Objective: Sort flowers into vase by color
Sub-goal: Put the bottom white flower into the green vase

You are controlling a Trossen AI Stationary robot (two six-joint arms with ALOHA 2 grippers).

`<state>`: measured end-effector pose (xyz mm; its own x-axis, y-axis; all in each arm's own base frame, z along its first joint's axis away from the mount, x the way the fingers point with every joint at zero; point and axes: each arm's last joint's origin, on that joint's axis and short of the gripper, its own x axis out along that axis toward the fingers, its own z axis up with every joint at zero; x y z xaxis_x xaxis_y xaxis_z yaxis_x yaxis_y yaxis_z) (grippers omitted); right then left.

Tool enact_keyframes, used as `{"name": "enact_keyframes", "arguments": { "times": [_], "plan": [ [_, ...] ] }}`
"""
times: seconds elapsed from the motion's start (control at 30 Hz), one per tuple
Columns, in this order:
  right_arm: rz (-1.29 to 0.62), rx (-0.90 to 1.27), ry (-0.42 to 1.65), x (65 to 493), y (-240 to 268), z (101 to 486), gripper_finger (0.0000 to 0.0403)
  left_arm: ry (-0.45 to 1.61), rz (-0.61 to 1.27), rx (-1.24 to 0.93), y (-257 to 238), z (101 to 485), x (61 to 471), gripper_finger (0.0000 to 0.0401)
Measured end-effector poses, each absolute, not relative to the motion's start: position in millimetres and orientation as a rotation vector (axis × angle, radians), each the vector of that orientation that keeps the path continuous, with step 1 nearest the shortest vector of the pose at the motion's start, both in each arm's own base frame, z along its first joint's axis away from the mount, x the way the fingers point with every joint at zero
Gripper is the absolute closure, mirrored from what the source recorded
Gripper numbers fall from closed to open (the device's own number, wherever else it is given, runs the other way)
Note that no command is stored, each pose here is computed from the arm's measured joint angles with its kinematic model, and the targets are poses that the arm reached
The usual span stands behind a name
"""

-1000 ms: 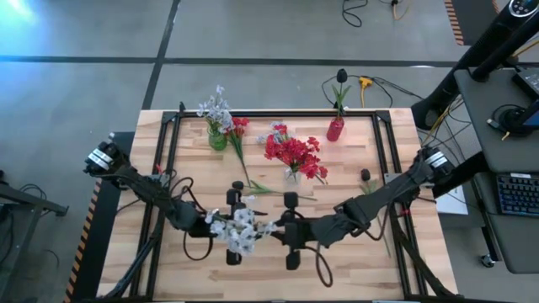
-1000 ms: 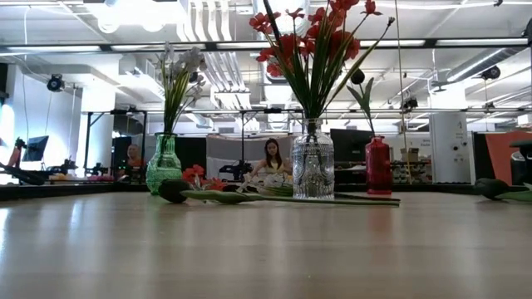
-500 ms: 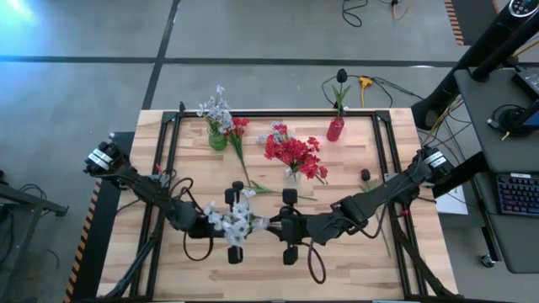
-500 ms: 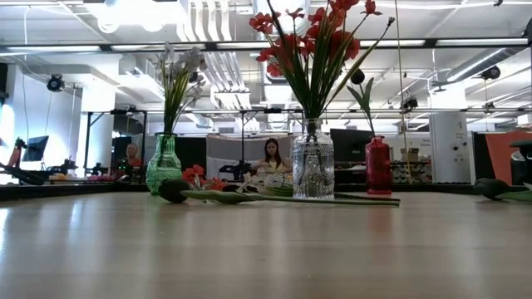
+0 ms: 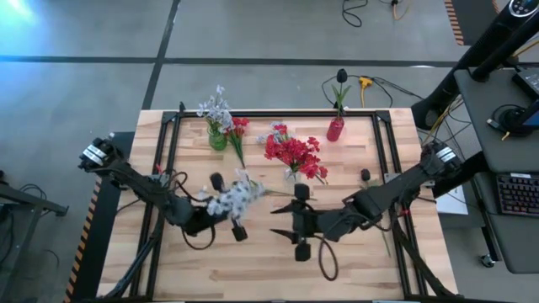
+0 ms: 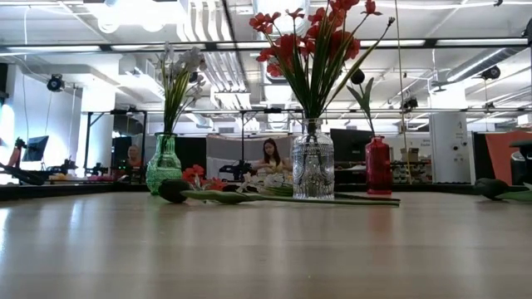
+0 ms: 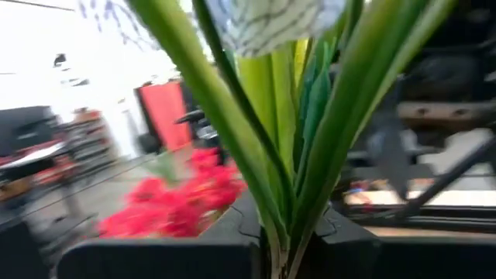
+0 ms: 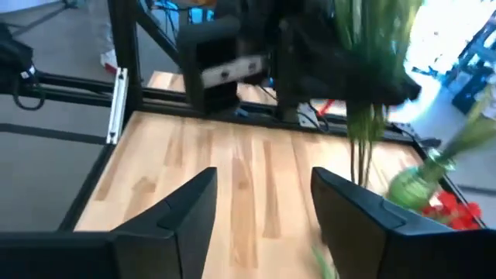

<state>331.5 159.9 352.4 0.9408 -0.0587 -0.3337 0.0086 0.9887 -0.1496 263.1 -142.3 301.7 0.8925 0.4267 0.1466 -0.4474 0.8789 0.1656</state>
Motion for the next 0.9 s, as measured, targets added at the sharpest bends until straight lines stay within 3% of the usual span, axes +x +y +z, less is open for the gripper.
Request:
{"name": "enact_keyframes", "arguments": {
  "times": [0.33,0.67,0.9],
  "plan": [
    [-0.059,-0.111,0.401,310.8,148.1,364.5,0.0188,0.074,0.871,0.220,-107.6,331.0,222.8,0.0398],
    [-0.072,-0.125,0.411,309.4,145.9,364.8,0.0186,0.072,1.101,0.127,-58.9,360.9,188.7,0.0399],
    [-0.087,-0.140,0.420,309.1,145.3,363.6,0.0186,0.062,1.120,0.097,-56.6,362.7,183.2,0.0399]
  ]
}}
